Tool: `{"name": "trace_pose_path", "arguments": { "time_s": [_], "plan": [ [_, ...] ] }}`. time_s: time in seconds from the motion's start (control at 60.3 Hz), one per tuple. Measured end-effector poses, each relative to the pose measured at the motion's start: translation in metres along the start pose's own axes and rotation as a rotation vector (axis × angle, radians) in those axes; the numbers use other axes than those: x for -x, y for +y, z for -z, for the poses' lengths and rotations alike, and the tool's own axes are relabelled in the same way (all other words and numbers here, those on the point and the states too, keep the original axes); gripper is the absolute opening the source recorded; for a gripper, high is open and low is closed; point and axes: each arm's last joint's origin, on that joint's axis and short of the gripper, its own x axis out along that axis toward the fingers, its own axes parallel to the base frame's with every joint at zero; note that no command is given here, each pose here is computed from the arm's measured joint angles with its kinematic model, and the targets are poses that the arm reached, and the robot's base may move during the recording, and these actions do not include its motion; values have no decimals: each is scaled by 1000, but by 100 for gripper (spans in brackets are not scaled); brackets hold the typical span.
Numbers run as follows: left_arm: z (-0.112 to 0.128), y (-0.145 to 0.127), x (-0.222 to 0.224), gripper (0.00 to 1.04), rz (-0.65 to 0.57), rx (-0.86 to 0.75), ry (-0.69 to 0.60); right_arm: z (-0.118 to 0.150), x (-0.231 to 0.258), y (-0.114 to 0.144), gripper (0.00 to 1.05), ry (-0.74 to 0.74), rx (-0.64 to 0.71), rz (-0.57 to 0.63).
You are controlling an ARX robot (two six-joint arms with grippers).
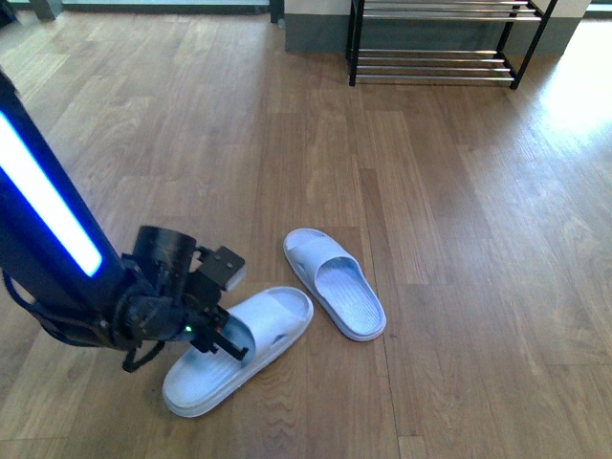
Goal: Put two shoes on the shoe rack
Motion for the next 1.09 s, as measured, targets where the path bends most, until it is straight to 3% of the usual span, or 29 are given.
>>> {"name": "trace_pose_path", "arguments": {
  "time_s": [0.216, 0.348, 0.58, 0.696, 1.094],
  "plan": [
    [-56, 29, 117, 2, -185, 167, -116, 0, 0, 0, 95, 0, 0, 0],
    [-58, 31, 178, 2, -275, 255, -160, 0, 0, 0, 95, 0, 0, 0],
    [-44, 19, 277, 2, -466, 370, -274, 0, 0, 0, 95, 0, 0, 0],
    [-21, 3, 331, 2, -562, 422, -364, 0, 0, 0, 95, 0, 0, 0],
    [38, -39, 397, 2, -812, 426, -542, 0, 0, 0, 95, 0, 0, 0]
  ]
}}
